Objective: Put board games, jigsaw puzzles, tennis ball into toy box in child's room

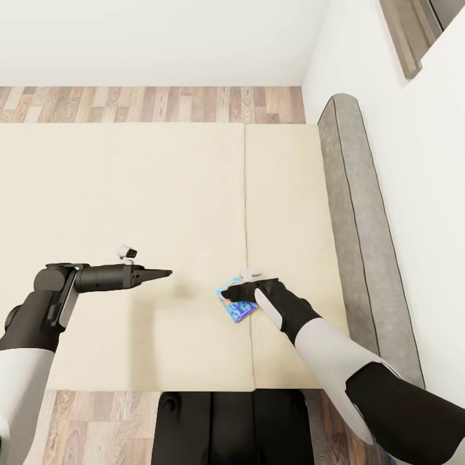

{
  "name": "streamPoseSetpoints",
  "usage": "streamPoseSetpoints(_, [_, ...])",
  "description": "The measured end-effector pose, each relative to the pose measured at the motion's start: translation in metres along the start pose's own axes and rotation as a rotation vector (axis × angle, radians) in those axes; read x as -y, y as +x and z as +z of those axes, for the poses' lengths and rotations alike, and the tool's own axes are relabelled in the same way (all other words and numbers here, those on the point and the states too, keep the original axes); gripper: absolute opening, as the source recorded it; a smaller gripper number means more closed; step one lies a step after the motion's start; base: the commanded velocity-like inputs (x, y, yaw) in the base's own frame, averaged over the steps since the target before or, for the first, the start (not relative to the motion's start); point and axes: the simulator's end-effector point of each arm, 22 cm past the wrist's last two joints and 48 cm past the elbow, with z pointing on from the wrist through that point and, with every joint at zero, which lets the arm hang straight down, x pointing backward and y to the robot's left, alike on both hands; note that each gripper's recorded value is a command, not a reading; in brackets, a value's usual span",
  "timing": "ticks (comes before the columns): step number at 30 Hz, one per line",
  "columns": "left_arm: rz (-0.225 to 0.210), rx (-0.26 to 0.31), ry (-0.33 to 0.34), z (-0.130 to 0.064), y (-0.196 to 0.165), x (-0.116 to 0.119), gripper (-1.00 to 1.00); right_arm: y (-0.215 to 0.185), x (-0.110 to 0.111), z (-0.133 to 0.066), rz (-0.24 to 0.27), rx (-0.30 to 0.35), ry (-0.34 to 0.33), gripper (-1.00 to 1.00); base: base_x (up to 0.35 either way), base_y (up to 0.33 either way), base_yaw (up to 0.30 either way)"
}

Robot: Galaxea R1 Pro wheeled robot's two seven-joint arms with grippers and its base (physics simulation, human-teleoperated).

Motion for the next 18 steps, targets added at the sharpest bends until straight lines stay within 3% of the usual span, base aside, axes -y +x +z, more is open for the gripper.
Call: streamPoseSetpoints(18, [0.0,0.0,0.0,-0.0001,-0.0002,0.0,1.0,-0.001,-0.0003,-0.0004,0.0,0.0,-0.001,1.0,0.0,0.031,0.0])
